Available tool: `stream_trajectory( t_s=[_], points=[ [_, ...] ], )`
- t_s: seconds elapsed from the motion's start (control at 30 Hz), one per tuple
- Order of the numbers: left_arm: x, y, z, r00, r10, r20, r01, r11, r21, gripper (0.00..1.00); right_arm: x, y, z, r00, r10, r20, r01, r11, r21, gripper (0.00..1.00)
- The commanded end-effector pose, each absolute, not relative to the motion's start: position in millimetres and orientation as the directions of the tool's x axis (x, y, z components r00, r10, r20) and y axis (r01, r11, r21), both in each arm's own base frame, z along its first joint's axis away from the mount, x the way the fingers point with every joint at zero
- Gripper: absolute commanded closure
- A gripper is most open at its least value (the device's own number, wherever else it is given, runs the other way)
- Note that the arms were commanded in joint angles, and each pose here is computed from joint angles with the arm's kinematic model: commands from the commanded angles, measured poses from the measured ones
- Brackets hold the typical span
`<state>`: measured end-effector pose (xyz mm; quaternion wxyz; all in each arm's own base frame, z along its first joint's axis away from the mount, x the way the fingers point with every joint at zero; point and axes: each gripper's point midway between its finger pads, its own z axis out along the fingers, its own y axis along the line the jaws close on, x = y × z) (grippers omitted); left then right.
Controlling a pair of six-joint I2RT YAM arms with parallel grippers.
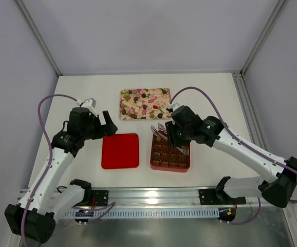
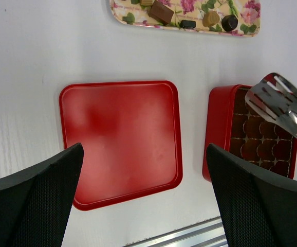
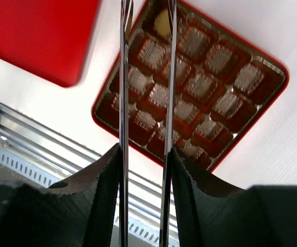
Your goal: Pack the chocolate
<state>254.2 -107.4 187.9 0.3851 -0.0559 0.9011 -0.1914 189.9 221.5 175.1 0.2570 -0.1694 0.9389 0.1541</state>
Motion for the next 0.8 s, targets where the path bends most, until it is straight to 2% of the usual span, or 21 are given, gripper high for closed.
stream_trajectory(
  t_s=[0.0,0.13,0.4,0.43,0.77],
  points=[
    [261,-106,201,-0.666,-0.248,-0.703,0.060,0.922,-0.382,0.00,216,238,219,-0.733,-0.234,-0.639,-0.441,0.878,0.185,0.56],
    [261,-105,201,-0.665,-0.247,-0.705,0.058,0.924,-0.378,0.00,254,259,237,-0.698,-0.235,-0.677,-0.456,0.874,0.167,0.56],
    [261,-105,200,-0.668,-0.247,-0.702,0.056,0.924,-0.379,0.00,334,287,203,-0.744,-0.273,-0.610,-0.434,0.892,0.130,0.53],
    [261,-105,200,-0.668,-0.246,-0.702,0.055,0.925,-0.376,0.00,344,290,211,-0.732,-0.267,-0.627,-0.434,0.892,0.128,0.53],
    [261,-106,200,-0.670,-0.247,-0.700,0.058,0.923,-0.381,0.00,382,298,182,-0.743,-0.324,-0.585,-0.453,0.888,0.083,0.53]
  ],
)
